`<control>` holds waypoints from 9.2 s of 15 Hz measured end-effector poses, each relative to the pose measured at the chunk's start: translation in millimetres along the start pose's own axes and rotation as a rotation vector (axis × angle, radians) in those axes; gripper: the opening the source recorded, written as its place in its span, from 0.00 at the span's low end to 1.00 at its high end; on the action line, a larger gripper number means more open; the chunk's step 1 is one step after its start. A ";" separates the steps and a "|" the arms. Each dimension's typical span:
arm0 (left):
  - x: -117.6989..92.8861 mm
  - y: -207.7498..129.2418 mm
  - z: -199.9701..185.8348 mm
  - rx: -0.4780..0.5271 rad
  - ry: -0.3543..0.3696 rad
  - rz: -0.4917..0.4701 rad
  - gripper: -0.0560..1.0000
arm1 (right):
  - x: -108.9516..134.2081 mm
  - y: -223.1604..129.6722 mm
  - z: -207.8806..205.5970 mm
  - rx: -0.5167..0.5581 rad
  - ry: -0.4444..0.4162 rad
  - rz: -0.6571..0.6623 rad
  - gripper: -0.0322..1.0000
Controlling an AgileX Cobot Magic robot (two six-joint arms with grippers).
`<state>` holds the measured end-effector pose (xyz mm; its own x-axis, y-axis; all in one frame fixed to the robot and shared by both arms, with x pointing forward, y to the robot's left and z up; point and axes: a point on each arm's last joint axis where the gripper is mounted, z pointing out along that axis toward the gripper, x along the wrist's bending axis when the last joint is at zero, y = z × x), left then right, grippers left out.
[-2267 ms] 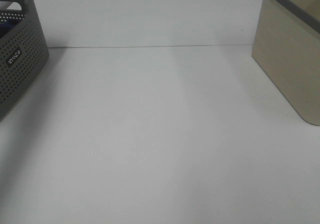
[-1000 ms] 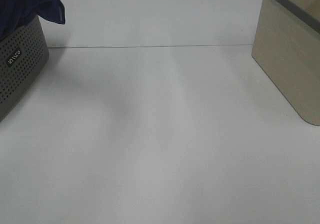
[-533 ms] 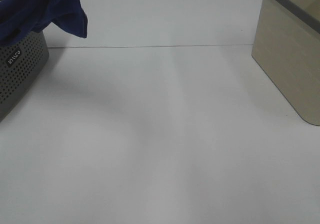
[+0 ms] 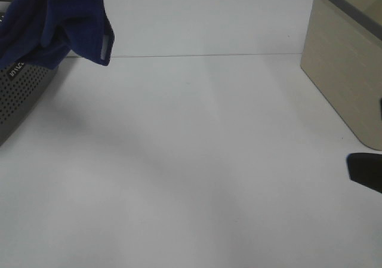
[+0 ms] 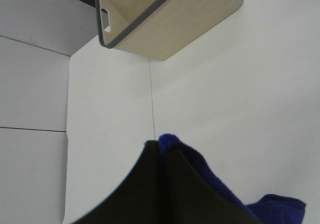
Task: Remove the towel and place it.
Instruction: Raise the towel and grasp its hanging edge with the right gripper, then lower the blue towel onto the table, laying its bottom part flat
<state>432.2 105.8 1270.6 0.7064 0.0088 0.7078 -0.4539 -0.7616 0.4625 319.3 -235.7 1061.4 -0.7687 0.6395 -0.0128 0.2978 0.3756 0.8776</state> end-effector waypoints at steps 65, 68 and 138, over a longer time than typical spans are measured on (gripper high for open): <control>2.4 7.0 7.6 -0.080 0.009 -0.129 0.05 | -16.1 107.1 110.4 -0.277 0.638 -0.383 0.69; 3.8 7.4 11.7 -0.087 0.017 -0.133 0.05 | -10.8 102.2 112.0 -0.277 0.768 -0.366 0.69; 29.2 -31.4 101.9 0.269 0.055 -0.830 0.05 | -89.0 115.3 92.1 0.723 -0.152 0.285 0.05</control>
<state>522.4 64.0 1222.3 0.7214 0.6544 0.2265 0.3436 -0.6222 0.7034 474.2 -187.5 1119.6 -0.5369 0.8419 0.0543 0.8058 0.4926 0.3288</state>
